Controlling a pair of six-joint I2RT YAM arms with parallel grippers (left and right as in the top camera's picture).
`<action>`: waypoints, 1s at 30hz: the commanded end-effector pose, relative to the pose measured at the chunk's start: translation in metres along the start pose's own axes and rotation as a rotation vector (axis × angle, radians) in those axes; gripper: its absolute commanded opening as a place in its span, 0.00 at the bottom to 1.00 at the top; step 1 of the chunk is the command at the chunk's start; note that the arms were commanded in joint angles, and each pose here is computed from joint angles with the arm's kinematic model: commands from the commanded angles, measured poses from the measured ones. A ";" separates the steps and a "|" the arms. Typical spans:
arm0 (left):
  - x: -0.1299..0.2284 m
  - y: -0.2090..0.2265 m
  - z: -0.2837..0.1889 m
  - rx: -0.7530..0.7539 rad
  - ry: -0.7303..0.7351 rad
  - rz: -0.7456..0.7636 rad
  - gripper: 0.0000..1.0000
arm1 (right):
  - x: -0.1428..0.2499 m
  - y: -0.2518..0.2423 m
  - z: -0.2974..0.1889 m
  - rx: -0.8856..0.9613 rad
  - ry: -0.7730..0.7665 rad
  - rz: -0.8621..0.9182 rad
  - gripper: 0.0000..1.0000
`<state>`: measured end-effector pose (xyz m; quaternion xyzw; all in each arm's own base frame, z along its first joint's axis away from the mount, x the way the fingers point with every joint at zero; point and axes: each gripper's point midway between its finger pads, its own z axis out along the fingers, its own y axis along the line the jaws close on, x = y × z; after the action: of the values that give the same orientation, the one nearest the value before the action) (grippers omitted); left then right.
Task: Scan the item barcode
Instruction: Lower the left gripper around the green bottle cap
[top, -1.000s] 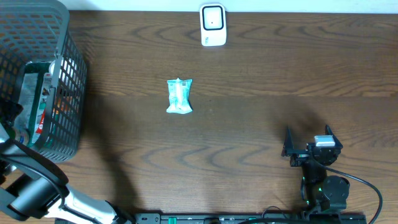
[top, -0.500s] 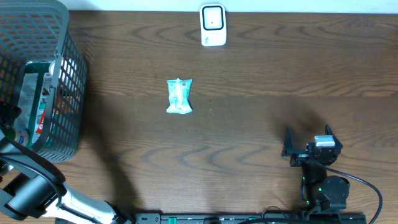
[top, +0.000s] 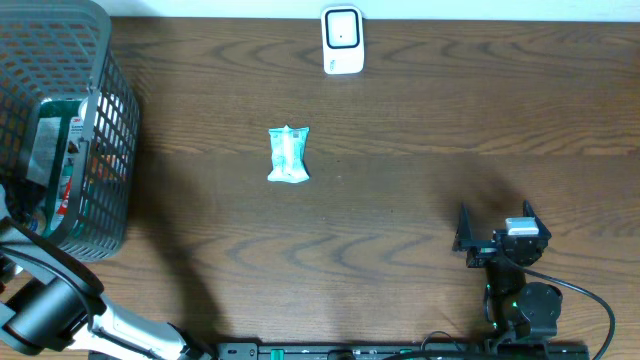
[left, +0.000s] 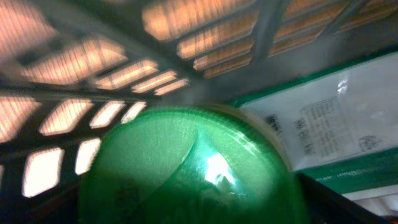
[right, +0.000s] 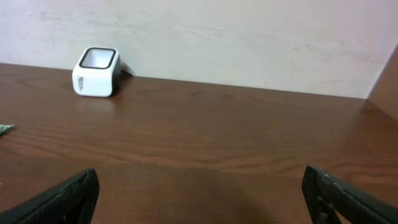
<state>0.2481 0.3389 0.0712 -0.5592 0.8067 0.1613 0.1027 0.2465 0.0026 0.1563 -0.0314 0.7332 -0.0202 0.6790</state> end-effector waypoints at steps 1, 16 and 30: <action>0.002 0.000 0.004 0.016 0.010 0.000 0.90 | 0.001 0.002 0.000 -0.008 0.005 -0.010 0.99; -0.008 -0.034 -0.037 0.268 -0.024 -0.016 0.73 | 0.001 0.002 0.000 -0.008 0.005 -0.010 0.99; -0.010 -0.029 -0.035 0.241 -0.034 -0.014 0.71 | 0.001 0.002 0.000 -0.008 0.005 -0.010 0.99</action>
<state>0.2772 0.3216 0.0932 -0.5472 0.8165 0.0707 0.1702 0.2465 0.0026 0.1563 -0.0315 0.7332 -0.0203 0.6790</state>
